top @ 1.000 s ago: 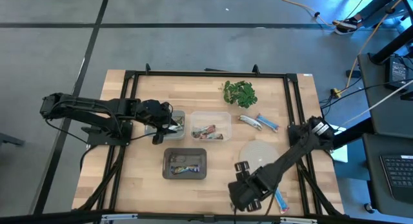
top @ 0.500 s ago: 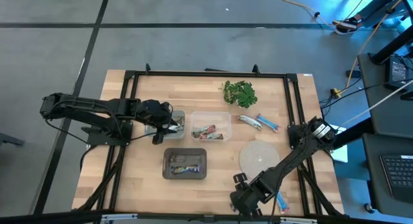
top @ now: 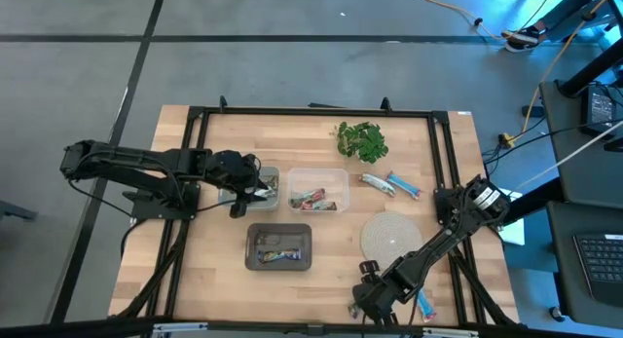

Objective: Pick and place Granola Bars by type
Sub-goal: Put the blue granola bar into the black transparent bin

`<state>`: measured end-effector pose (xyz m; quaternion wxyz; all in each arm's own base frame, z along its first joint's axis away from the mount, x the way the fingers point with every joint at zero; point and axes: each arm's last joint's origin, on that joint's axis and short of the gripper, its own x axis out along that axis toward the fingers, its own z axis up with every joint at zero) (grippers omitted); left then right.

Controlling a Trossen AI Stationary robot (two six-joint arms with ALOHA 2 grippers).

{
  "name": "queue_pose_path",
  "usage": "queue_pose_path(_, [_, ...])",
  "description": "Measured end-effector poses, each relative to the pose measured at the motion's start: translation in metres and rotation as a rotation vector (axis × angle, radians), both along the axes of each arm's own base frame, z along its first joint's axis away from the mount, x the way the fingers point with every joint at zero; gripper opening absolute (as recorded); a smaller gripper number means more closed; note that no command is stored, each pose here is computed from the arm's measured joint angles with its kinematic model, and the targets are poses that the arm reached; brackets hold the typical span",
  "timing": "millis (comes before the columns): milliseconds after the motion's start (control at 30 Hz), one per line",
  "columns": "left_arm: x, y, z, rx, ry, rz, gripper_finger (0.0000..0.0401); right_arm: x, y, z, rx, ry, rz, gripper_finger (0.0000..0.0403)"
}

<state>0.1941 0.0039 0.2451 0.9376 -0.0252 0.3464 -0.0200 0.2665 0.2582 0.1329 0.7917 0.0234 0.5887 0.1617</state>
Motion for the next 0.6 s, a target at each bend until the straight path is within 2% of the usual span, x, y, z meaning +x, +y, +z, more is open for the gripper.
queue_pose_path(333, [0.0002, 0.0000, 0.0002, 0.000, -0.003, 0.000, 0.0149, 0.0031, 0.0031, 0.0007, 0.053, -0.022, -0.049, 0.0197])
queue_pose_path(600, [0.0002, 0.0000, 0.0002, 0.000, -0.003, 0.000, 0.0152, 0.0035, 0.0009, -0.0002, -0.024, -0.077, -0.036, 0.0197])
